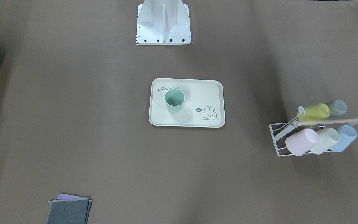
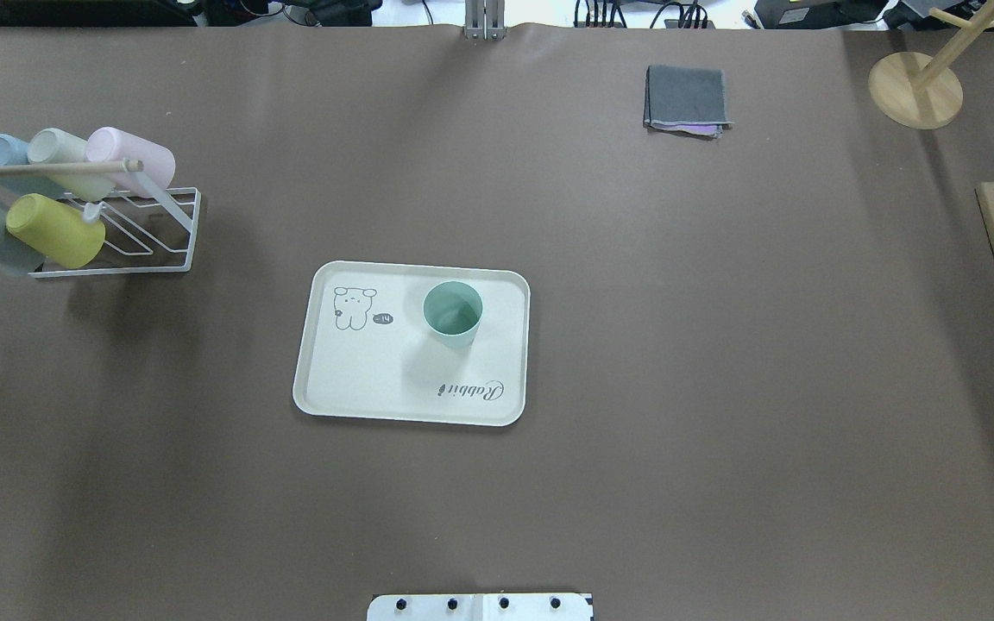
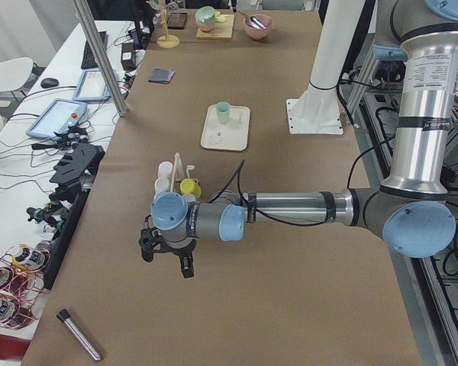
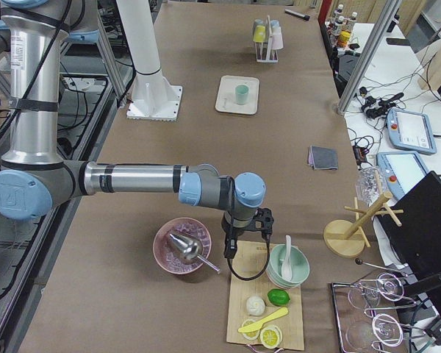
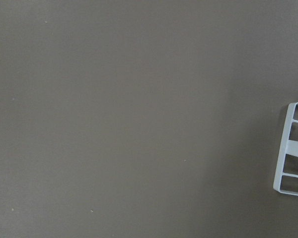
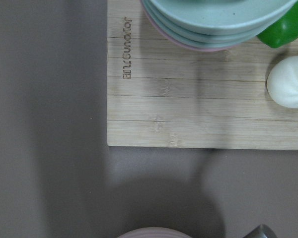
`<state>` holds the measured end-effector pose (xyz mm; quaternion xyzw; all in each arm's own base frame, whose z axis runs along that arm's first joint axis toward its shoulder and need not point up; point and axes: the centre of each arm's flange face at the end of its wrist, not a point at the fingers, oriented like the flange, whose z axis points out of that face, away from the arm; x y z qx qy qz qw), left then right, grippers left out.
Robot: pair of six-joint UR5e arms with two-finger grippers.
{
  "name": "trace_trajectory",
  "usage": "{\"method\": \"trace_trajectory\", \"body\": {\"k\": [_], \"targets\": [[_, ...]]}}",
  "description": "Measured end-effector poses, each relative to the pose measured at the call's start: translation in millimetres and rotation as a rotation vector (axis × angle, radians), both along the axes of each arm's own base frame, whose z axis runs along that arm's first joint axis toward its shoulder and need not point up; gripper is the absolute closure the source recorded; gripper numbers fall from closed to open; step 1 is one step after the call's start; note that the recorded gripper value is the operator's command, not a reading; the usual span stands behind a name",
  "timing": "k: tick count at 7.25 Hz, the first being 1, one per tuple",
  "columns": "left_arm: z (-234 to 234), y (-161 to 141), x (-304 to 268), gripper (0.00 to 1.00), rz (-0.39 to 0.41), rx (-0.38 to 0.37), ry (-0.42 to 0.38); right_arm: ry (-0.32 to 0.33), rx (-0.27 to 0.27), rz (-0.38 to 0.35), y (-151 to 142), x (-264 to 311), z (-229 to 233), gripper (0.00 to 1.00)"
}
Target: Pick up and place green cup on tray
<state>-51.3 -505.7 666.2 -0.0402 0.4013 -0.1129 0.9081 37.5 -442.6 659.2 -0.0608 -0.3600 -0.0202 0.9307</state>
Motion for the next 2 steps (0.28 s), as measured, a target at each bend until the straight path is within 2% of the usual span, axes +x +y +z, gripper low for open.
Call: {"method": "trace_trajectory", "body": {"k": [2], "targets": [[-8.5,1.5,-1.1,0.02,-0.001,0.018,-0.01,-0.001,-0.001,0.0,0.1,0.0,0.8,0.0]]}}
